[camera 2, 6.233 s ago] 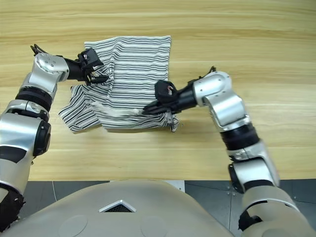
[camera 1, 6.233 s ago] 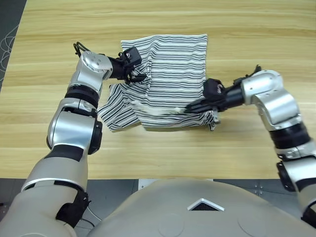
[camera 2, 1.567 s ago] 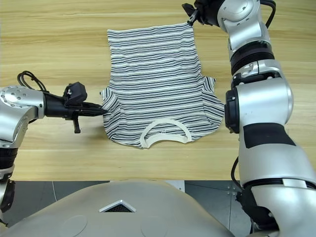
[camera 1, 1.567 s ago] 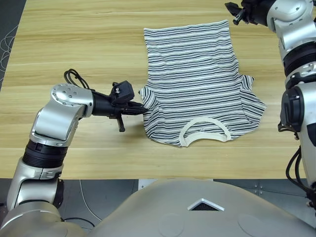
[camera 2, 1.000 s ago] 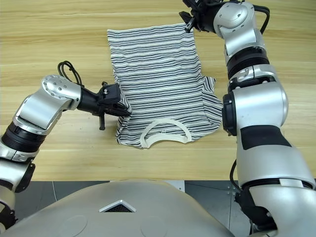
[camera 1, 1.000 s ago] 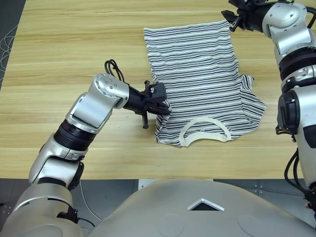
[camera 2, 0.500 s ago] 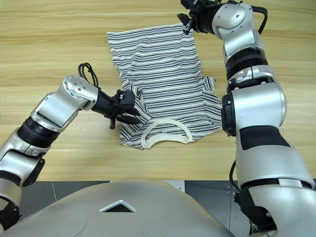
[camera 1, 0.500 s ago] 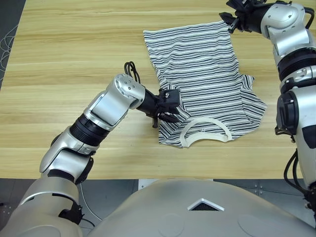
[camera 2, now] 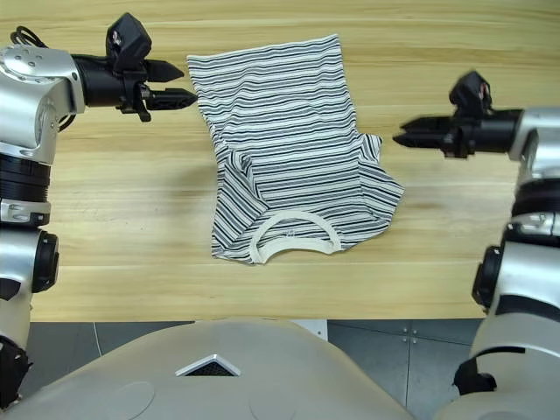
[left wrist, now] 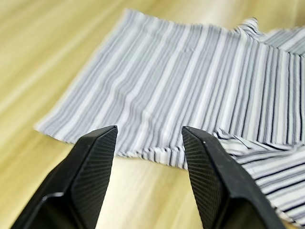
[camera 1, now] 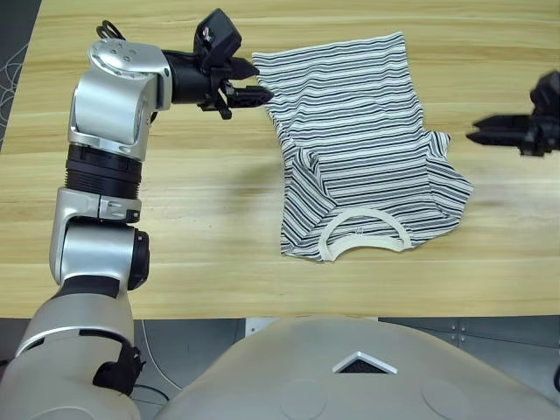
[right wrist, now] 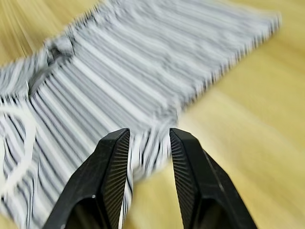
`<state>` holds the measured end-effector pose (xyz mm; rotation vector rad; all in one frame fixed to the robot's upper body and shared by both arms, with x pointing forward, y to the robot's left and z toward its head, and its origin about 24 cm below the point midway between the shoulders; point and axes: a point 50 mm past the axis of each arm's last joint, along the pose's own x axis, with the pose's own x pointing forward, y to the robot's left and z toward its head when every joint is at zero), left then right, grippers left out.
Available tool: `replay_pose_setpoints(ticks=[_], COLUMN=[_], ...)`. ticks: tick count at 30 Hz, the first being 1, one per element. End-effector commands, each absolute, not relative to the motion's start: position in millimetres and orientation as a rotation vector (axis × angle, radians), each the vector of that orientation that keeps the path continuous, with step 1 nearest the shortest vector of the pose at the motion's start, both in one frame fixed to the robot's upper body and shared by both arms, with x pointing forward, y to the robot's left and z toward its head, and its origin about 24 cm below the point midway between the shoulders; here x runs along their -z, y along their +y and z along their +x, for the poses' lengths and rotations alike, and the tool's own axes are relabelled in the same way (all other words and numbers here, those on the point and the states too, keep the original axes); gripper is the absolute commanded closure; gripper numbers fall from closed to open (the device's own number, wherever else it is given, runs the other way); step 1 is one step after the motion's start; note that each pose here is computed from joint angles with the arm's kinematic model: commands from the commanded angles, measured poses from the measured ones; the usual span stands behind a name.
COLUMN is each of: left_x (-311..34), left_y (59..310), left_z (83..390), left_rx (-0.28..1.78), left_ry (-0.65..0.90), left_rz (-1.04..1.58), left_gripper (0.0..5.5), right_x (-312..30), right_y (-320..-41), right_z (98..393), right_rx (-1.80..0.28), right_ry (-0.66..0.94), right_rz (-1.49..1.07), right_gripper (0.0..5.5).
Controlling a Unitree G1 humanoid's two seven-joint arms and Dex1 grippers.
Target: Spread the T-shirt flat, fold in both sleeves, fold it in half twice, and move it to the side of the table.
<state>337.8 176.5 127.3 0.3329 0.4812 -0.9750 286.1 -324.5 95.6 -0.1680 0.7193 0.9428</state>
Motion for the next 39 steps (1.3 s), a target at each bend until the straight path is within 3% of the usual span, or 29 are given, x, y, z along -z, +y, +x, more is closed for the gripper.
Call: replay_pose_setpoints(ticks=[1,10,17,20,28,35,39], left_x=[-132,-129,-129,-128,-126,-126,-127], left_y=[182,184,182,182,180,179,178], left_z=[337,333,332,331,331,331,331], left_rx=[0.957,0.954,0.964,0.962,0.968,0.975,0.981], left_ry=[0.453,0.455,0.455,0.455,0.454,0.454,0.452], left_rz=[0.357,0.366,0.361,0.361,0.362,0.367,0.371], left_gripper=[2.98,2.98,2.98,2.98,2.95,2.95,2.95], right_x=[-101,-42,-28,-27,-28,-40,-67], right_y=[-338,-324,-314,-312,-313,-313,-299], right_z=[278,255,245,244,247,252,259], right_rx=[-0.906,-0.928,-0.966,-0.980,-0.952,-0.973,-1.056], right_ry=[0.784,0.938,0.975,0.984,0.992,0.959,0.848], right_rz=[-0.191,-0.167,-0.132,-0.132,-0.154,-0.192,-0.292], right_gripper=[3.94,3.94,3.94,3.94,5.37,5.37,5.37])
